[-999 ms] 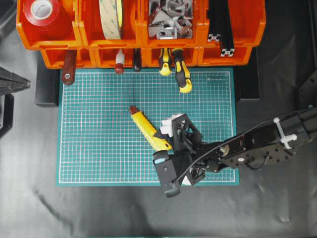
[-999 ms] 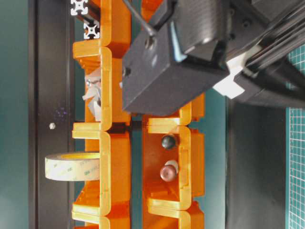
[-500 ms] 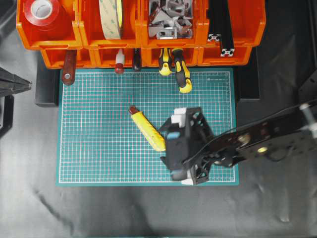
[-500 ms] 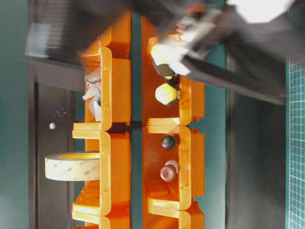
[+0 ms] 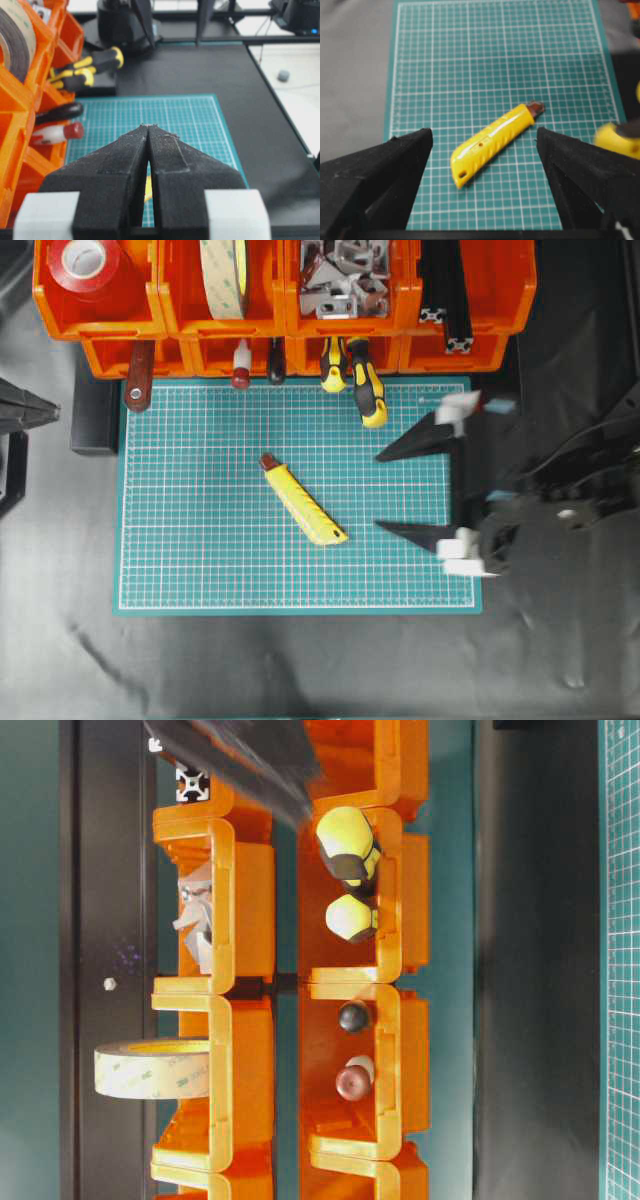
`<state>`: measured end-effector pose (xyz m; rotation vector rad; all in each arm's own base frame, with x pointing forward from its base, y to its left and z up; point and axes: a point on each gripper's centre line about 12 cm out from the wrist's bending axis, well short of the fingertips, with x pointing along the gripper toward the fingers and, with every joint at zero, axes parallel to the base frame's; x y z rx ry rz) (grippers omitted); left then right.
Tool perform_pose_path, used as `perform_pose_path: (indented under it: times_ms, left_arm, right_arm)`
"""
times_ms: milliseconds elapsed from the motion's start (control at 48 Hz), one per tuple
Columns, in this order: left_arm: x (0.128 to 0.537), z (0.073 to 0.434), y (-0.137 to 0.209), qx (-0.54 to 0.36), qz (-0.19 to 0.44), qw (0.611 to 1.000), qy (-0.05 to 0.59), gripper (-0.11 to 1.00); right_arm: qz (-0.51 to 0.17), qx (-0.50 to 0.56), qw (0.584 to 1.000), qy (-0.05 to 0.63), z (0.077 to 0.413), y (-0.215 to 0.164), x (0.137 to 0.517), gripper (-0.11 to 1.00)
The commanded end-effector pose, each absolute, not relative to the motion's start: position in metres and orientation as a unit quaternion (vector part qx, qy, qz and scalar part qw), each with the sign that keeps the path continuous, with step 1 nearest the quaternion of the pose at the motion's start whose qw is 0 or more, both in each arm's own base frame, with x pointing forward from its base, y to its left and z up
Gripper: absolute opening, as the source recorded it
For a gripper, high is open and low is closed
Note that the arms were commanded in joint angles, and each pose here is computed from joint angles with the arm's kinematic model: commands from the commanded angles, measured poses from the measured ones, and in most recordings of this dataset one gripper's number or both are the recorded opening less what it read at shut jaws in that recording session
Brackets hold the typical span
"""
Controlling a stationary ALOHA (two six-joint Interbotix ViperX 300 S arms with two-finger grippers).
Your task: Pick cutter from container rack with right arm.
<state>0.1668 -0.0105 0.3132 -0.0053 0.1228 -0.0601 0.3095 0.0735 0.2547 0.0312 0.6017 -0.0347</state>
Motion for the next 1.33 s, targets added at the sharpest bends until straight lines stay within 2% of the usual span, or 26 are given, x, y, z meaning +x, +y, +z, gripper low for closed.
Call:
perform_pose_path:
  times_ms: [0,416,562,1312]
  left_arm:
    - [0.167,0.325,-0.011,-0.003,-0.031,0.998,0.051,-0.01]
    - [0.164,0.327,-0.01,-0.004,-0.03,0.998,0.046,-0.01]
    - [0.164,0.326,-0.01,-0.004,-0.03,0.998,0.05,-0.01]
    - [0.164,0.325,-0.01,-0.004,-0.03,0.998,0.052,-0.01]
  right_arm:
    - [-0.01,0.03,0.962,0.272,0.268,0.071,0.297,0.8]
    - [0.003,0.065,0.978,0.197,0.302,0.054,0.249,0.78]
    - [-0.002,0.068,0.979,0.19,0.304,0.049,0.239,0.78]
    - [-0.008,0.067,0.978,0.196,0.299,0.048,0.237,0.78]
